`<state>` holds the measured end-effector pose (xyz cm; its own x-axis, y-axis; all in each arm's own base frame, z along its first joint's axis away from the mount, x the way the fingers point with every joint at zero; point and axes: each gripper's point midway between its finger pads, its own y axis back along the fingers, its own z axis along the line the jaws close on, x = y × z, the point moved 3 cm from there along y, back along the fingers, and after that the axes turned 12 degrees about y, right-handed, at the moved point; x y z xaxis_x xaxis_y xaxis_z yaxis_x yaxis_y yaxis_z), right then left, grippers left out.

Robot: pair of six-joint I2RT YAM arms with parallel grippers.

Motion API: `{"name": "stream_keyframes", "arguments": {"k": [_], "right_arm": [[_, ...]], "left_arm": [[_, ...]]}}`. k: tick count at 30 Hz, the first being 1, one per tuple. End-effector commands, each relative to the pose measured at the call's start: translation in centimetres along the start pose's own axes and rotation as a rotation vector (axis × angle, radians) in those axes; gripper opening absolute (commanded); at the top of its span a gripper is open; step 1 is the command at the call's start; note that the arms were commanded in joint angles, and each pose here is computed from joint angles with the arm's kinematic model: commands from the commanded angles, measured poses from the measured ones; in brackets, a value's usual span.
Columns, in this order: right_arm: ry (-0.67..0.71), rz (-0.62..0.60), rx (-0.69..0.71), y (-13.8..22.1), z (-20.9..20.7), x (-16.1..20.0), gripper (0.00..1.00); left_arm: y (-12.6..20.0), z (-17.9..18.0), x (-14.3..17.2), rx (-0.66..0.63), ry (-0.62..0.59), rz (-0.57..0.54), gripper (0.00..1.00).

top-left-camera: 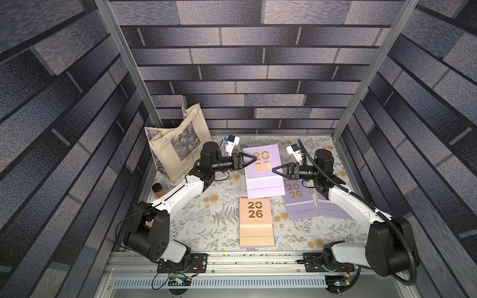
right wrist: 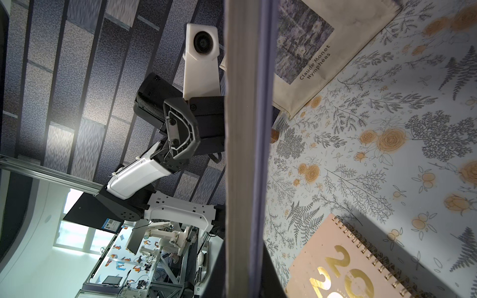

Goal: Stack the calendars
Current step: Place the calendar at the calendar.

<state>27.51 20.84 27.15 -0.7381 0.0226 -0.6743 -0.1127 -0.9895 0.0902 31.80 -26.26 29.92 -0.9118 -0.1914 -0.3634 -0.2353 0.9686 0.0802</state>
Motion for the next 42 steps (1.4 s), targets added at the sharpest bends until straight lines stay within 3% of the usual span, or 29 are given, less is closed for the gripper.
{"name": "stream_keyframes", "arguments": {"k": [1,5,9,11,14,20,26,42], "right_arm": [[0.076,-0.052,-0.012,-0.2,1.1,-1.0,0.00],[0.049,-0.048,-0.022,-0.9,0.6,-0.5,0.00],[0.048,-0.031,-0.050,-1.3,0.6,0.0,0.04],[0.058,-0.005,-0.067,-1.4,0.7,0.2,0.38],[0.079,0.030,-0.072,-1.3,1.0,-0.1,0.66],[0.165,0.027,-0.096,-0.3,1.7,-1.7,0.85],[0.215,0.040,-0.136,0.6,1.9,-2.8,0.85],[0.291,0.075,-0.212,0.8,3.2,-2.7,0.79]], "left_arm": [[0.9,-2.9,-0.3,0.072,-0.081,-0.039,0.40],[1.2,-3.0,-0.6,0.080,-0.076,-0.052,0.03],[1.8,-3.2,-0.7,0.088,-0.087,-0.048,0.00],[2.2,-3.4,-0.7,0.092,-0.091,-0.041,0.00],[2.8,-3.5,-0.5,0.087,-0.101,-0.027,0.00],[3.6,-3.7,-0.1,0.091,-0.104,0.011,0.00],[3.8,-3.8,0.8,0.096,-0.115,0.065,0.00],[3.8,-4.3,0.7,0.106,-0.137,0.062,0.00]]}}
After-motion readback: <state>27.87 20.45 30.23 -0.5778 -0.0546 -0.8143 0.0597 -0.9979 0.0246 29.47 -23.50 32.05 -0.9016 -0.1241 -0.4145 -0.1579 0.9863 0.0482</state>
